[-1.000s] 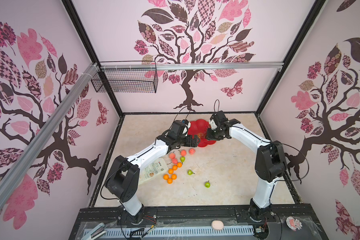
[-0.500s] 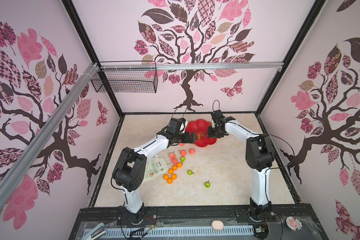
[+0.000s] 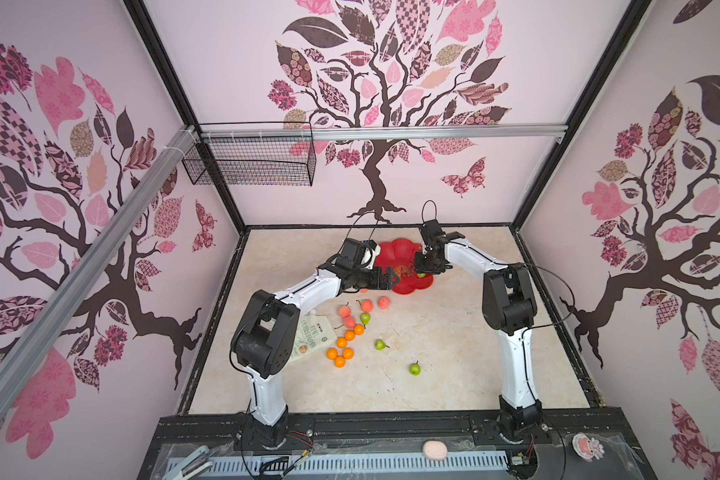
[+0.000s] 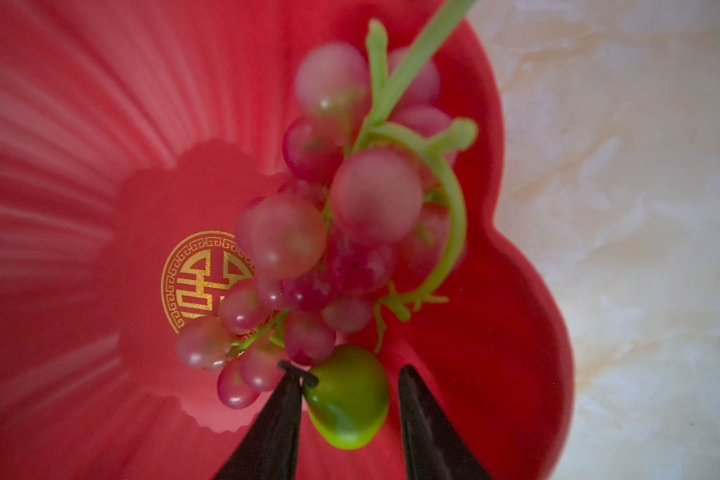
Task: Place and organize the fake fruits in the fruit bowl
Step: 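Carry the green pear into the red bowl beside the grapes with the right gripper, then release the pear in the bowl and draw the right gripper back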
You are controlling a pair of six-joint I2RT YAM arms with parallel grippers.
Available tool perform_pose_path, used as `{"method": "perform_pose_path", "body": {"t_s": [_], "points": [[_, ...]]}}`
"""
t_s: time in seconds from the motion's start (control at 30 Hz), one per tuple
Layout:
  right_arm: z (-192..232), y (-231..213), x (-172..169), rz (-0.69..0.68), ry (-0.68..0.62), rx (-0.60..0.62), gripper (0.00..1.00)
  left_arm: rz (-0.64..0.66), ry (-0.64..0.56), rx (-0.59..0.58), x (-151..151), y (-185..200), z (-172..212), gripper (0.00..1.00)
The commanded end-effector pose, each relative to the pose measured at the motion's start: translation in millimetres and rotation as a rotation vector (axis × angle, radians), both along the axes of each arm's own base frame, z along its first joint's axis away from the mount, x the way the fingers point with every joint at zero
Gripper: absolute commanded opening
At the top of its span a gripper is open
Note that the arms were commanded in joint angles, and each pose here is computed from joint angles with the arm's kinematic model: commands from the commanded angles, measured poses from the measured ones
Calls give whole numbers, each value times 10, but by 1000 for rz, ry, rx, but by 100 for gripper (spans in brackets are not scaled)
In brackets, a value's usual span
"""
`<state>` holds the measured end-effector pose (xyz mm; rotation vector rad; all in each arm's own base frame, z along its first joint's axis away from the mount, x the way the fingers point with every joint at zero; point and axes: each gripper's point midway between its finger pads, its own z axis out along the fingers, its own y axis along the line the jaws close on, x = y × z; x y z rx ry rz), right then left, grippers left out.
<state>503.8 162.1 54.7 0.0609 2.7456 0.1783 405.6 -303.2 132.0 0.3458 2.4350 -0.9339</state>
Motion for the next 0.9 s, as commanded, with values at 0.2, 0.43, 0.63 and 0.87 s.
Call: {"method": "perform_pose_path", "body": {"t_s": [0.2,0.43,0.63,0.87], "points": [[172,-46,63,-13,-29,-5,44,56,-106,-39,171,-6,433,98],[756,-62,-127,-14,-145,57,46,-12,-167,-54,95,-33,680,98],[1059,-76,-529,-12,-186,120,46,-234,-258,-89,-185,-163,959,98],[1054,33,-1292,36,-144,128,47,-477,-395,-189,-633,-240,1244,98]]}}
